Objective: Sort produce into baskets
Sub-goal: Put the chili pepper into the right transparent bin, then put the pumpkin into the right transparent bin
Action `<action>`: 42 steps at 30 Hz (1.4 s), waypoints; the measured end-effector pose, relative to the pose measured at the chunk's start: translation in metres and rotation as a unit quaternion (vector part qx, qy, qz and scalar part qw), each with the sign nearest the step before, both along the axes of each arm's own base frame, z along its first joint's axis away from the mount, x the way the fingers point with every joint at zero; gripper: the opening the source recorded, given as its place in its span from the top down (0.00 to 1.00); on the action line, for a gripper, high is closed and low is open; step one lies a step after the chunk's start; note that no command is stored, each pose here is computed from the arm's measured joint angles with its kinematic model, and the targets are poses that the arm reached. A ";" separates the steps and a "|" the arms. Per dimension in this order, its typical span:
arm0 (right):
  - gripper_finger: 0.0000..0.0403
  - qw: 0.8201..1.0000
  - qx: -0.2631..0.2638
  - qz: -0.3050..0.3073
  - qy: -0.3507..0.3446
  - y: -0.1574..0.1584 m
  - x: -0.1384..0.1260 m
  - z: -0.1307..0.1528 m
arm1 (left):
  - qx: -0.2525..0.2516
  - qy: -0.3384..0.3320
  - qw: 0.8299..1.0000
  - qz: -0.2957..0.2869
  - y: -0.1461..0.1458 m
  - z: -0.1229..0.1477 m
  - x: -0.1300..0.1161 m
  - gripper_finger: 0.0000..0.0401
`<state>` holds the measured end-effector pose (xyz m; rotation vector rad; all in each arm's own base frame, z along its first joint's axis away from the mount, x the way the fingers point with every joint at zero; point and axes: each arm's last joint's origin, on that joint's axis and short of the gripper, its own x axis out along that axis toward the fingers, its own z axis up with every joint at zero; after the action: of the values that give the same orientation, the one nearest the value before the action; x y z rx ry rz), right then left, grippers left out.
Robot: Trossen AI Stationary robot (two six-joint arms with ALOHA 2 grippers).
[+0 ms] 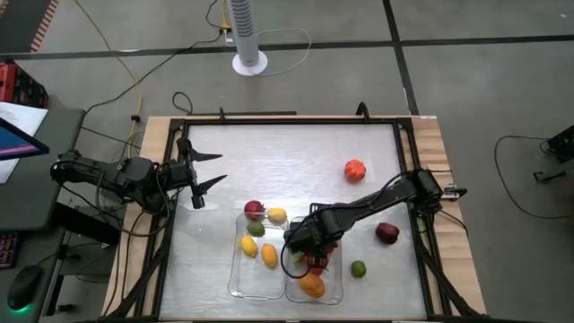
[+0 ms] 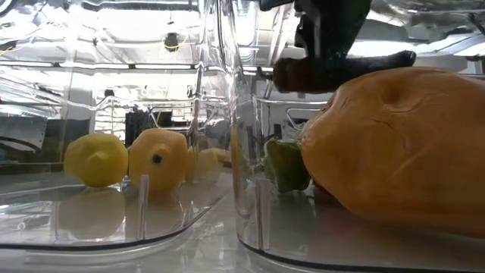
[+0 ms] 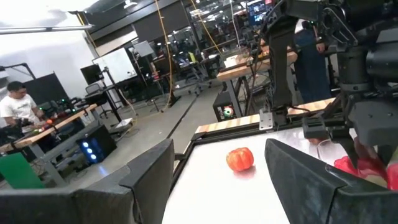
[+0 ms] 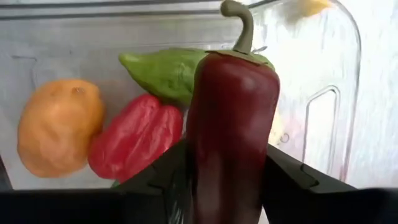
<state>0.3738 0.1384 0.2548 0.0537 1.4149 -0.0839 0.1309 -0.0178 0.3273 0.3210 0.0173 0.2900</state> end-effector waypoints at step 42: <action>0.34 0.980 -0.150 -0.117 -0.060 -0.199 -0.030 0.046 | -0.004 0.009 1.000 -0.001 0.000 -0.002 0.000 0.40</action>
<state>0.3439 -0.0603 0.3007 -0.0245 1.2578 -0.4795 0.1310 -0.0179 0.3253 0.3164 0.0351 0.2858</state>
